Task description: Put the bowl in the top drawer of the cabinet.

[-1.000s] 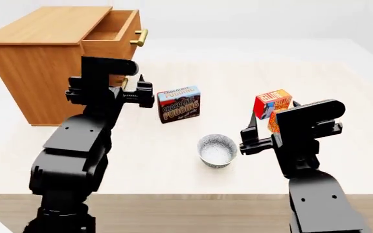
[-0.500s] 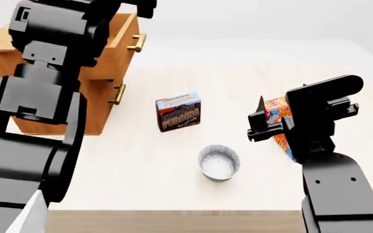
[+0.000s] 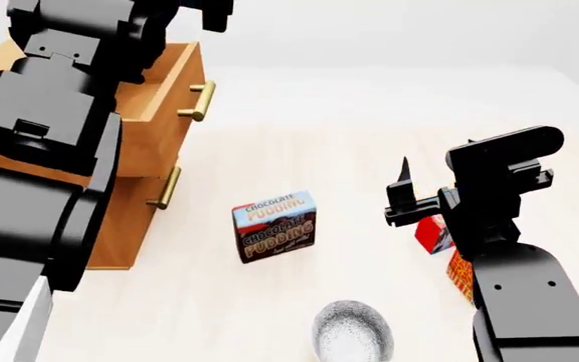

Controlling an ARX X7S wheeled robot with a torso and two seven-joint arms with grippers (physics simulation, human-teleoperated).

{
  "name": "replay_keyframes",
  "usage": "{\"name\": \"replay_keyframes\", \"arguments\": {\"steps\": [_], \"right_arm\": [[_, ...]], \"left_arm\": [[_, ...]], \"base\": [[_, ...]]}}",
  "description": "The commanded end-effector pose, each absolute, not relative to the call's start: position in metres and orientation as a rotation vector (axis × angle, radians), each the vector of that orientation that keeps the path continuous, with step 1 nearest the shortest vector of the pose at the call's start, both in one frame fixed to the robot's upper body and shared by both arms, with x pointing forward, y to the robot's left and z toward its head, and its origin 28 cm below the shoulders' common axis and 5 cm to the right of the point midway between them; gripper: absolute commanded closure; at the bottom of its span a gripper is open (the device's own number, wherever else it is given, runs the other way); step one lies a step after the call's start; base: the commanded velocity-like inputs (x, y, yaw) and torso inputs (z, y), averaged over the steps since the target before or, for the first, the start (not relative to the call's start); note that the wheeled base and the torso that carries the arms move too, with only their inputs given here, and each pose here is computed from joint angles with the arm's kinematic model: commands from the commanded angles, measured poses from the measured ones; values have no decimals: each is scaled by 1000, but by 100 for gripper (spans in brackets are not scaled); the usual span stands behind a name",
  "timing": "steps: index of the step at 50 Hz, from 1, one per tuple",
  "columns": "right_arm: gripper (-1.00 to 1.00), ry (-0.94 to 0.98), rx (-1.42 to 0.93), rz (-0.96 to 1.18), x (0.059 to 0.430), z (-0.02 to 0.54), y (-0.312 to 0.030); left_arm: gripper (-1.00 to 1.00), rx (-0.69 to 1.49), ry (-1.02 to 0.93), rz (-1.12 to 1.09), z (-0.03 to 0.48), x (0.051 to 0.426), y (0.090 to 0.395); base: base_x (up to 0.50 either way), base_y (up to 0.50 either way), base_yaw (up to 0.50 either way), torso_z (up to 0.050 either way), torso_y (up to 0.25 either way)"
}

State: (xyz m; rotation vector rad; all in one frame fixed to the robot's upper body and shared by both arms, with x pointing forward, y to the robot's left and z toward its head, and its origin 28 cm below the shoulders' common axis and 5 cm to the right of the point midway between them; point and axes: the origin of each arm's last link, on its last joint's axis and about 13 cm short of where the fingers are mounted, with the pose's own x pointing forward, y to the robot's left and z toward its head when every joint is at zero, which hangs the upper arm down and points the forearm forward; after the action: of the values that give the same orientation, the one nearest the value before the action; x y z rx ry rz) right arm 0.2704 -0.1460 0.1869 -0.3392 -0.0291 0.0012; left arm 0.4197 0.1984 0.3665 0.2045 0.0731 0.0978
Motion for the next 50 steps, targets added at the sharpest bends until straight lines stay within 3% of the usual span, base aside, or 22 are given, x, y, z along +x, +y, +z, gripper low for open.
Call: {"name": "replay_keyframes", "arguments": {"steps": [1, 15, 50], "right_arm": [[-100, -28, -317, 18, 268, 184, -148], [-100, -26, -342, -19, 272, 178, -147], [-100, -16, -353, 17, 273, 162, -143]], "left_arm": [[-100, 208, 118, 117, 352, 422, 200], [-100, 189, 226, 133, 331, 423, 201], [-100, 47, 419, 129, 296, 420, 198]], "base": [[500, 0, 0, 0, 0], [500, 0, 0, 0, 1], [0, 0, 0, 0, 0]]}}
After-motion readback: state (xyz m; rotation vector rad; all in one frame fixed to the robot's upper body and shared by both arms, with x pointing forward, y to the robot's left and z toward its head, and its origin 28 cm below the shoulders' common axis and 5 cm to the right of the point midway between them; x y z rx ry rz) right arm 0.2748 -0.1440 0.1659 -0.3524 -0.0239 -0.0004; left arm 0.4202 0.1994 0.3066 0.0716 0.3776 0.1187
